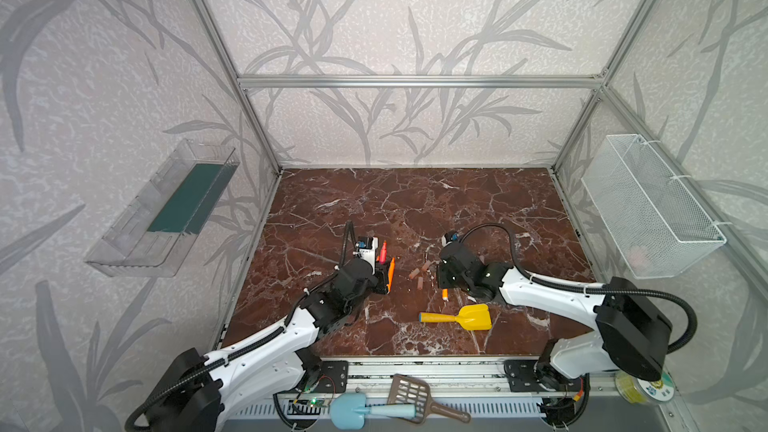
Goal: Insert the pens into the pen caps
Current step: 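Move the right gripper over the loose pink caps and grasp one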
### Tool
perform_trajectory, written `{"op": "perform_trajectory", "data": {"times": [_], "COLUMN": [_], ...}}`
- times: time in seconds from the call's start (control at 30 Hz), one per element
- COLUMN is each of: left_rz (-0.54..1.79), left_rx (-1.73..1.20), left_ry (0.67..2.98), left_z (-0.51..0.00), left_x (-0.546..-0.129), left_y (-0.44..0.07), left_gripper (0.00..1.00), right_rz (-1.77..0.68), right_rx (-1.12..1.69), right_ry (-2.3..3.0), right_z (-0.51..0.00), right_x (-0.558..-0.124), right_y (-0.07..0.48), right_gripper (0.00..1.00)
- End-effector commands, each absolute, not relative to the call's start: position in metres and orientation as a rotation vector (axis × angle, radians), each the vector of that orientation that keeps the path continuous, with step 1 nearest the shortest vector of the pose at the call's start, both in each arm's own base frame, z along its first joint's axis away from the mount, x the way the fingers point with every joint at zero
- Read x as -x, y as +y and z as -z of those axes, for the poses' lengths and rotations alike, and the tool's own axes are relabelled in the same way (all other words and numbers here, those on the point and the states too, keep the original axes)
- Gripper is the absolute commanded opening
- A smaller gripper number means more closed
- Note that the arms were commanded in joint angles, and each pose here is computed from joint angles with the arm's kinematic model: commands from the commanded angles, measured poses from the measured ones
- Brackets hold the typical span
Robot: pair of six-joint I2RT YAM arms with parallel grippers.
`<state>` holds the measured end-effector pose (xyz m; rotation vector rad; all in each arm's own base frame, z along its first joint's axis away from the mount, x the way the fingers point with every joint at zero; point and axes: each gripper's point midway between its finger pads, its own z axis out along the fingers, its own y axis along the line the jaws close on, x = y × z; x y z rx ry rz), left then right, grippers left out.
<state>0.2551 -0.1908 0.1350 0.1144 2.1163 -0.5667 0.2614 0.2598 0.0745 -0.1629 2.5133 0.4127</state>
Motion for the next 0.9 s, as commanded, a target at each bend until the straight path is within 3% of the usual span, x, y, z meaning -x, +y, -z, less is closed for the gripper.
{"op": "perform_trajectory", "data": {"times": [0.0,0.47,0.87], "left_rz": [0.53,0.551,0.534], "left_rx": [-0.09,-0.093,-0.087], "left_ry": [2.11,2.1,2.1], "left_z": [-0.136,-0.136,-0.134], "left_x": [-0.256,-0.256,-0.258], "left_y": [-0.183,-0.185,-0.183], "left_gripper": [0.0,0.0,0.0], "right_rz": [-0.407,-0.213,-0.109], "right_rx": [0.204,0.153,0.138], "right_ry": [2.532,2.576,2.601], "right_z": [-0.072,-0.039,-0.019], "right_x": [-0.264,-0.282,-0.291], "right_y": [0.27,0.266,0.265], "right_gripper": [0.25,0.21,0.28]}}
